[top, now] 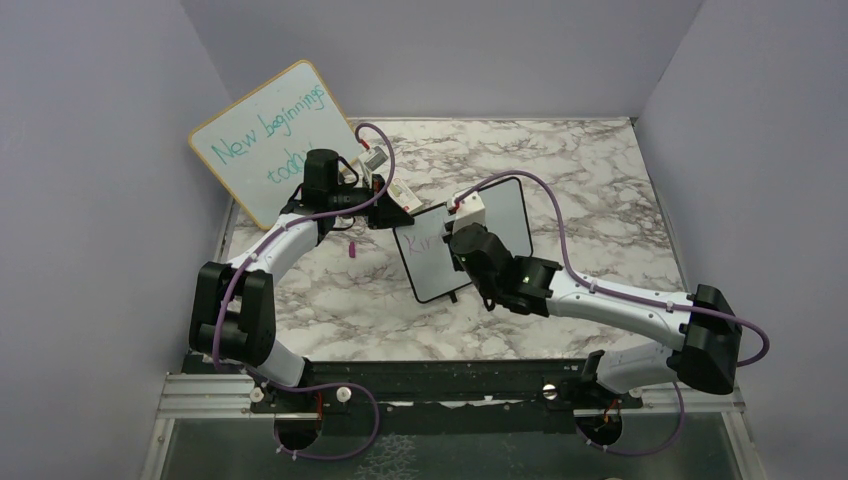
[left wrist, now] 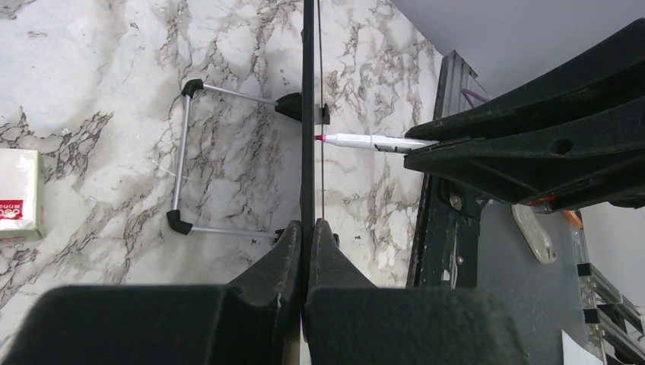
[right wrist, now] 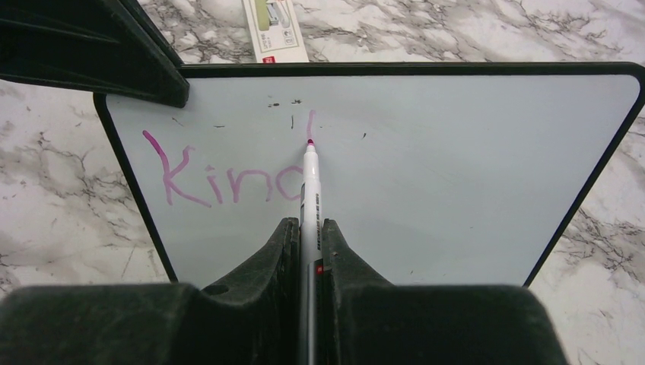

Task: Write a sentence on the whiteboard

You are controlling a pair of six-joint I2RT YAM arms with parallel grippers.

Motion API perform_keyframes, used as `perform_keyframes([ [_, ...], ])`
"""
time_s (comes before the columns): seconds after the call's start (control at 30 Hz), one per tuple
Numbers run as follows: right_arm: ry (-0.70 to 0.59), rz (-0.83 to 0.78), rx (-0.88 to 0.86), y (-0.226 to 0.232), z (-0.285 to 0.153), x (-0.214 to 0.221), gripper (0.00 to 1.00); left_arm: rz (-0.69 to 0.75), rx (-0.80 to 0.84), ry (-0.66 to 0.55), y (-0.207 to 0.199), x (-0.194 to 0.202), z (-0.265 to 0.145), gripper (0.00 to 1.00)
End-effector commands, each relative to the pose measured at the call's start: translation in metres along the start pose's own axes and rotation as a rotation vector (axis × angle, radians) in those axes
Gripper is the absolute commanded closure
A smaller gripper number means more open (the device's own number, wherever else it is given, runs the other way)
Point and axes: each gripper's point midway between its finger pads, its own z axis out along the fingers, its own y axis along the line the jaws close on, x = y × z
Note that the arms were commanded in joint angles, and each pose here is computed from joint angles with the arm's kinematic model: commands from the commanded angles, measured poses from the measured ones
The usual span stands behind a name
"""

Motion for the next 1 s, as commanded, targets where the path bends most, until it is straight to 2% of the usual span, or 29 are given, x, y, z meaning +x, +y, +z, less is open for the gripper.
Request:
perform_keyframes([
  [0.0, 0.053, 0.001, -0.002, 0.0, 0.001, 0.013, 1.0, -0.051, 0.006, 0.039, 0.004, 0.015, 0.004, 1.0],
  [0.97, 0.138, 0.02, -0.014, -0.004, -0.007, 0.051, 1.0, -0.068, 0.001, 0.049, 0.004, 0.018, 0.003, 1.0],
])
